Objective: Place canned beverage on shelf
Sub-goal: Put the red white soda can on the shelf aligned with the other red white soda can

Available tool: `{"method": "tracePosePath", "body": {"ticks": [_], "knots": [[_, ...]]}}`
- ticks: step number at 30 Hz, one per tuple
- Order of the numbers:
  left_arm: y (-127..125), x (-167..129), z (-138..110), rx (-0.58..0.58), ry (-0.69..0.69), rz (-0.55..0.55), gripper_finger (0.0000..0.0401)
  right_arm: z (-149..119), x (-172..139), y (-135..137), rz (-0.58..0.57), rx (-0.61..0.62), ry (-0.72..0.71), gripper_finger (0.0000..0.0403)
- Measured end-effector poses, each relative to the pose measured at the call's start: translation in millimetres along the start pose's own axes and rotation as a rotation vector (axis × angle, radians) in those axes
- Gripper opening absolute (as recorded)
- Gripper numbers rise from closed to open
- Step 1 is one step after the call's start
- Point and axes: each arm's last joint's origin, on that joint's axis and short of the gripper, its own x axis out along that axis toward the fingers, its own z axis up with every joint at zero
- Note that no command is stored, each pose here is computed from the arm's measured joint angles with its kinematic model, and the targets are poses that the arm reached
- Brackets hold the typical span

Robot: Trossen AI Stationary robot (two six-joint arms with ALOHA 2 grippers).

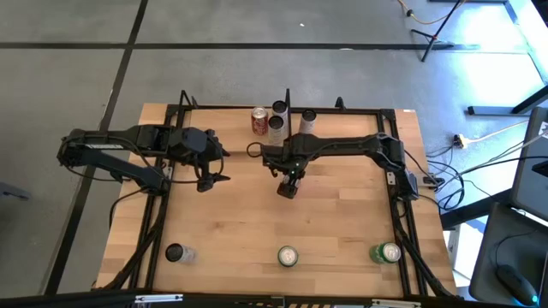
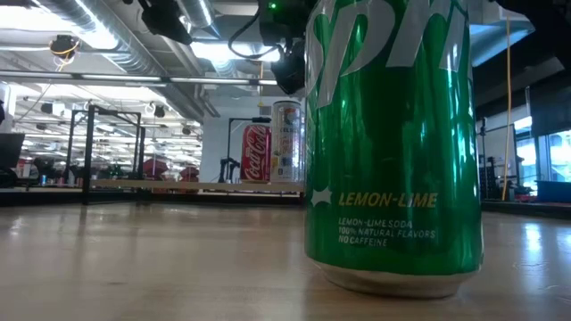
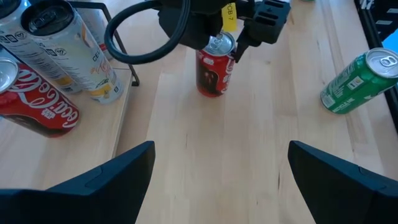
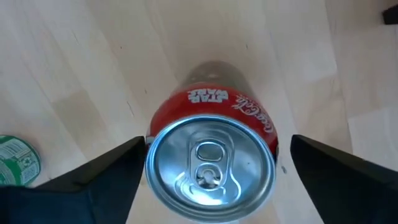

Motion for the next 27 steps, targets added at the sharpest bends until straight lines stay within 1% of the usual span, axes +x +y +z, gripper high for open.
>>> {"method": "tracePosePath", "body": {"ticks": [3, 5, 9, 13, 15, 22, 24, 27], "knots": [[0.0, 0.0, 0.0, -0.001, 0.000, 0.000, 0.0355, 0.9, -0.1, 0.3, 0.003, -0.006, -0.010, 0.0391], [0.0, 0.1, 0.2, -0.001, -0.002, 0.000, 0.0355, -0.3, -3.9, 0.4, 0.005, -0.044, -0.019, 0.0390], [-0.3, 0.0, 1.9, -0.003, -0.020, -0.004, 0.0355, -8.0, -23.8, 2.2, 0.018, -0.081, -0.063, 0.0387], [-0.8, 3.6, 3.6, -0.050, -0.021, -0.005, 0.0355, -23.6, -52.1, 8.5, 0.000, -0.175, -0.129, 0.0387], [-1.1, 7.6, 5.9, -0.079, -0.026, -0.004, 0.0355, -35.0, -69.3, 13.0, -0.001, -0.226, -0.166, 0.0387], [-5.5, 33.9, 31.1, -0.167, -0.180, -0.033, 0.0355, -80.0, -126.9, 27.8, -0.040, -0.381, -0.342, 0.0387], [-7.0, 43.3, 39.1, -0.177, -0.232, -0.043, 0.0355, -95.0, -143.2, 28.6, -0.041, -0.406, -0.387, 0.0387], [-9.9, 58.5, 47.1, -0.178, -0.274, -0.051, 0.0355, -115.7, -164.2, 27.5, -0.028, -0.426, -0.449, 0.0387]]}}
